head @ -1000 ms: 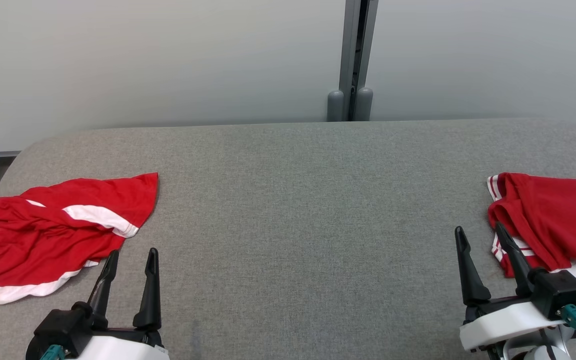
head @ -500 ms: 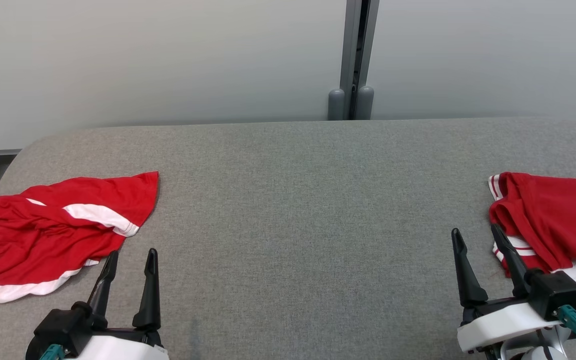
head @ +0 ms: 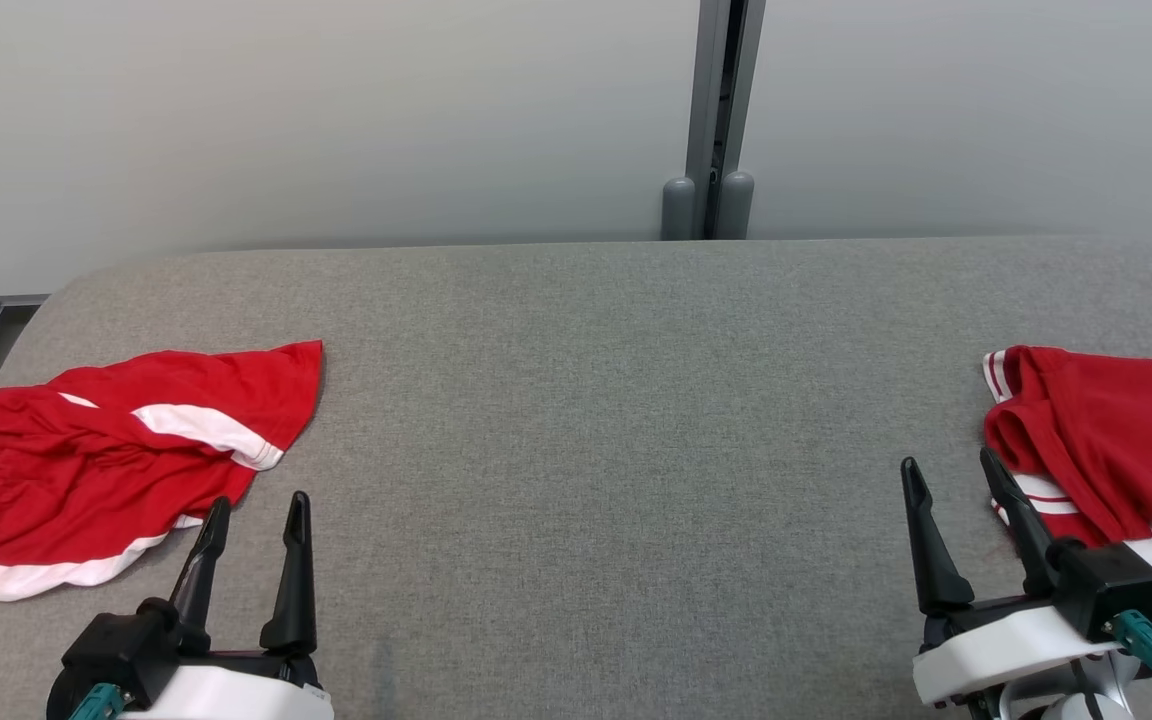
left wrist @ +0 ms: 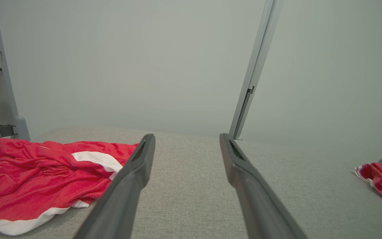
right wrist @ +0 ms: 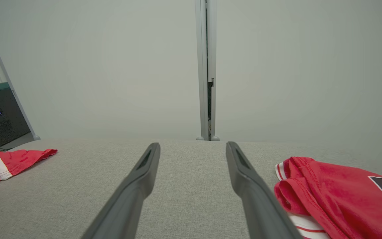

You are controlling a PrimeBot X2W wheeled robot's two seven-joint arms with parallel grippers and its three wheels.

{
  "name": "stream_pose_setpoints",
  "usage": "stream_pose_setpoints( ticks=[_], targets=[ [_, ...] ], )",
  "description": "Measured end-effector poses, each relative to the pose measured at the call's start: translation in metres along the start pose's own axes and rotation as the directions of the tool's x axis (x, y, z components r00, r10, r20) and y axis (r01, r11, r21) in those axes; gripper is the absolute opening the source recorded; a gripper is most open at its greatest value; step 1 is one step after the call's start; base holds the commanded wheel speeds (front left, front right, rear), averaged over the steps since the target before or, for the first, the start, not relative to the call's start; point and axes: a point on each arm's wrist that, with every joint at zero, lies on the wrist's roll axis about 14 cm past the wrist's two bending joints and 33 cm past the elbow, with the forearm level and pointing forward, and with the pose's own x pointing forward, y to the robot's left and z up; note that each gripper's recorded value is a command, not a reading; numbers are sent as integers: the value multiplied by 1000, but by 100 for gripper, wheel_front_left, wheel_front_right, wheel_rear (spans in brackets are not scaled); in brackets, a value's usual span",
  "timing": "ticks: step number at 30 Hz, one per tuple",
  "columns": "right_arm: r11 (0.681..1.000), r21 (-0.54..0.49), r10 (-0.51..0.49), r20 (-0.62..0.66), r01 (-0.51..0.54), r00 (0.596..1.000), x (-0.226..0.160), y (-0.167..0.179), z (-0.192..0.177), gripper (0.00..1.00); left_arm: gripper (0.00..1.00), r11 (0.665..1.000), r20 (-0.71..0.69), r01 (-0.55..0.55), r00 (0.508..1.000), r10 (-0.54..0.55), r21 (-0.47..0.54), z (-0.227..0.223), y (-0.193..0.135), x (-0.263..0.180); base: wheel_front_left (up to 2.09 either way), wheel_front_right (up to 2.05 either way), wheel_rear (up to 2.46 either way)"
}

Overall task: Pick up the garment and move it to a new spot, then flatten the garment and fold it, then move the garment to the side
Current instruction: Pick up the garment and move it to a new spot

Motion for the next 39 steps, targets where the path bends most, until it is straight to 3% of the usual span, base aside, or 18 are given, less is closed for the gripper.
stream_pose_setpoints(
  ticks=[8,15,21,31,39],
  targets=[
    [999,9,42,-8,-42,999,7,14,-4,100,100,1000,10,-29,1000,29,3,4,10,-4,0,0,0],
    [987,32,161,-18,-160,987,23,53,-10,100,100,990,37,-136,990,134,32,14,45,-18,0,0,0],
    [959,56,281,-24,-279,959,34,96,-14,100,100,972,51,-230,972,227,44,20,72,-42,0,0,0],
    [885,101,459,-32,-454,888,43,164,-21,100,100,918,87,-393,917,388,46,32,114,-89,0,0,0],
    [846,116,528,-36,-521,849,42,192,-24,100,100,892,111,-450,890,443,43,39,127,-111,0,0,0]
  ],
)
